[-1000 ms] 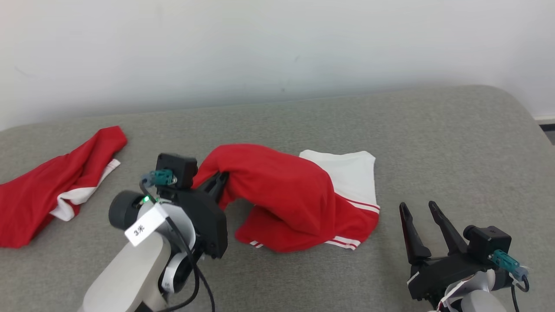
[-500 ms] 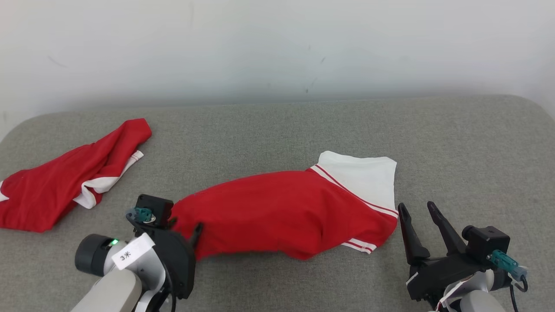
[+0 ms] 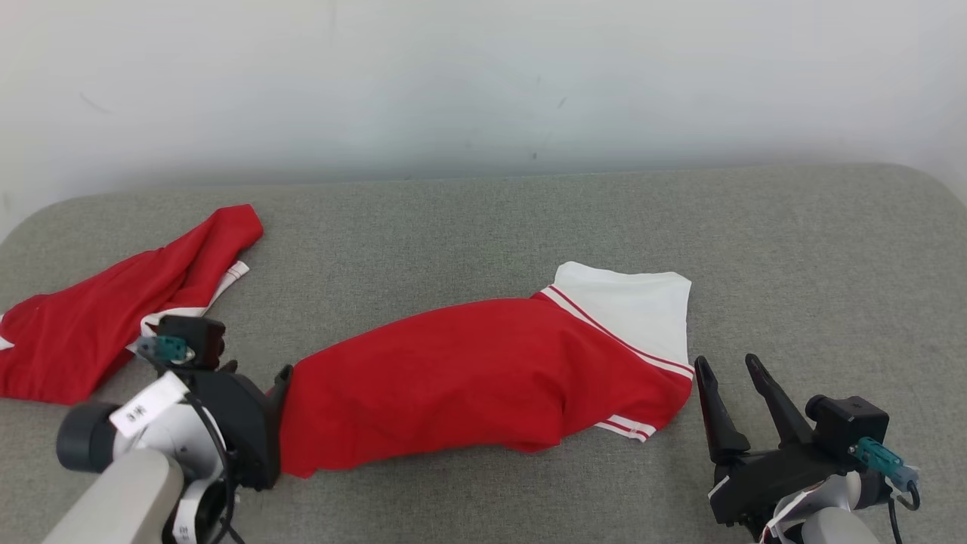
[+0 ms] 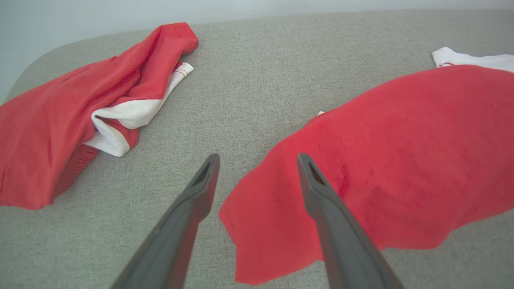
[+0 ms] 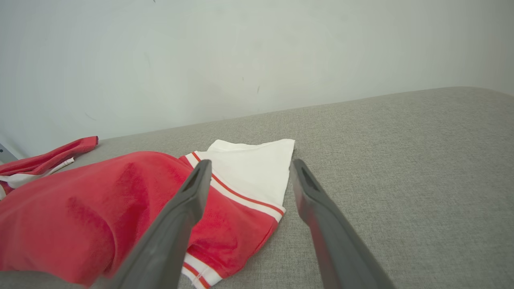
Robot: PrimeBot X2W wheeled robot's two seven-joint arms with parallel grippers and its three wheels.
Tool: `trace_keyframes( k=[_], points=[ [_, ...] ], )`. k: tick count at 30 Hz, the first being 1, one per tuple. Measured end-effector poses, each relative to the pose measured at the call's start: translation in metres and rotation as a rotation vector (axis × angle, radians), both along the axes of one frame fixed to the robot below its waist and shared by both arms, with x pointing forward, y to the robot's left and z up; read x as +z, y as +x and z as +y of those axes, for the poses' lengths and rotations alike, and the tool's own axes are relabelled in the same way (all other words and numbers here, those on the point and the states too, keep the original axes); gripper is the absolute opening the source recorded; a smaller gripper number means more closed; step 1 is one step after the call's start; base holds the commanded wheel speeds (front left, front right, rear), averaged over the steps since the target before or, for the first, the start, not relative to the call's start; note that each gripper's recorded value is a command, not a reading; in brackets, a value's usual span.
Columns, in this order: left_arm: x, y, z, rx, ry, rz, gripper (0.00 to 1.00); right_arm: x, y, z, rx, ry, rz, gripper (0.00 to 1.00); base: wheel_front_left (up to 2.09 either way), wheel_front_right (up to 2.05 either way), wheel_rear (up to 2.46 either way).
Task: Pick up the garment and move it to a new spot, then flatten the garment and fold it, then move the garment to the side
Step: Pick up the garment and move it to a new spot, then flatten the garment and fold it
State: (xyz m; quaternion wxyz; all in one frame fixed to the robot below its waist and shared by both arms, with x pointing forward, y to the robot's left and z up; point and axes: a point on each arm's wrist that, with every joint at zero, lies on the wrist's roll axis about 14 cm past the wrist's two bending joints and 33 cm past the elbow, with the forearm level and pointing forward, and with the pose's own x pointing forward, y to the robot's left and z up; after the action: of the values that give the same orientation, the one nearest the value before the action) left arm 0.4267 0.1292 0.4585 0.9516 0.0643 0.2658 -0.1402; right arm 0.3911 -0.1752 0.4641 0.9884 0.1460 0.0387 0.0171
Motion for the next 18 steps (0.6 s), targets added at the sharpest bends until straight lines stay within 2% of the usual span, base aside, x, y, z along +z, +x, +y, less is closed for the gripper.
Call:
trace_keyframes(
  k=[5,8,18],
  points=[
    [0.009,0.008,0.004,0.024,-0.013,0.01,1.0,0.0,0.0,0.0,0.0,0.0,0.0,1.0,0.0,0.0,0.0],
    [0.005,0.01,0.005,0.033,-0.014,0.067,1.0,0.001,0.001,0.0,0.002,-0.002,-0.004,1.0,0.0,0.0,0.0],
    [-0.018,0.02,0.003,0.009,0.084,0.264,1.0,-0.003,-0.002,-0.008,-0.02,-0.001,0.01,1.0,0.0,0.0,0.0]
  ],
)
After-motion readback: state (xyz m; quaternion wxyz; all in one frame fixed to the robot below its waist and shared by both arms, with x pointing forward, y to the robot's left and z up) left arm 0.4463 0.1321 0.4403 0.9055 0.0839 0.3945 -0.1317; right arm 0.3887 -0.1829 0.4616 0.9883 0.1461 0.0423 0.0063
